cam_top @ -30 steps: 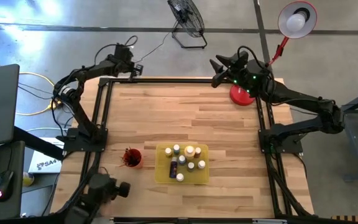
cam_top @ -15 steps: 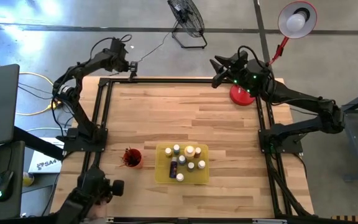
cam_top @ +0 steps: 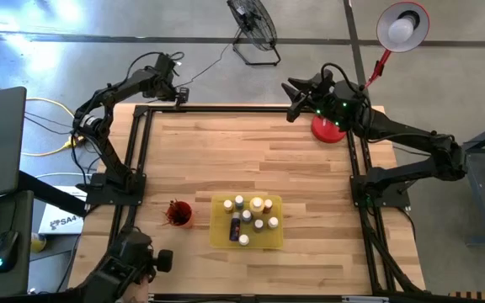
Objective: Pick & Place Paint Supplies
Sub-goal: Put the silver paint brush into the orange cup
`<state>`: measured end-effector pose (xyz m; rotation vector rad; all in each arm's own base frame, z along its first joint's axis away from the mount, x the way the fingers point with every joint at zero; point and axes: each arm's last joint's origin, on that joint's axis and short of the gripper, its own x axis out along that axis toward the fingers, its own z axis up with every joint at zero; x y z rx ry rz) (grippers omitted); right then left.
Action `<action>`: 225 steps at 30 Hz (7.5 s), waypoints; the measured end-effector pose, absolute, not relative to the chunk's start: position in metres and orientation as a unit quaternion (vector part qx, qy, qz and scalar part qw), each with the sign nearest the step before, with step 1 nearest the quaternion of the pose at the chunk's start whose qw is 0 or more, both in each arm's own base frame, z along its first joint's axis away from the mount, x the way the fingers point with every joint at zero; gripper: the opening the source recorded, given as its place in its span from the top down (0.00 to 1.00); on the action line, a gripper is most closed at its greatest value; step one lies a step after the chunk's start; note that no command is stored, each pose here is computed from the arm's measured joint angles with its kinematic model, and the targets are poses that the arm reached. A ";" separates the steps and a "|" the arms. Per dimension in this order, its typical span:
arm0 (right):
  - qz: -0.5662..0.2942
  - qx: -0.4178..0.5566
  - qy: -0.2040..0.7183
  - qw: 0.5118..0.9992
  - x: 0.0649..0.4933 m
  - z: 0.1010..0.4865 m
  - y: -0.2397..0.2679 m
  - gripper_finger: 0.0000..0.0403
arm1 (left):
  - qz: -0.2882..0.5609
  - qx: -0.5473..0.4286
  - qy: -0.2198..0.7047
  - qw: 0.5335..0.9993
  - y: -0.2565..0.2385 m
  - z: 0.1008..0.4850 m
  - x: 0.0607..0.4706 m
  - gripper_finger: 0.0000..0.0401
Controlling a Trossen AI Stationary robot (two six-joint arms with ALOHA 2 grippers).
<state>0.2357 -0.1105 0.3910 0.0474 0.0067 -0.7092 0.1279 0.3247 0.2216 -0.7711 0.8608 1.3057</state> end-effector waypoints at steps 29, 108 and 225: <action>-0.349 0.010 0.022 0.937 0.235 0.388 -0.111 0.73 | 0.586 -0.364 0.398 0.605 0.285 0.151 0.163 1.00; -0.323 -0.009 0.029 0.946 0.236 0.388 -0.109 0.73 | 0.422 -0.401 0.303 0.755 0.296 0.163 0.192 1.00; -0.326 0.002 0.056 0.944 0.235 0.383 -0.111 0.73 | 0.069 0.048 0.590 0.803 0.293 0.217 0.257 1.00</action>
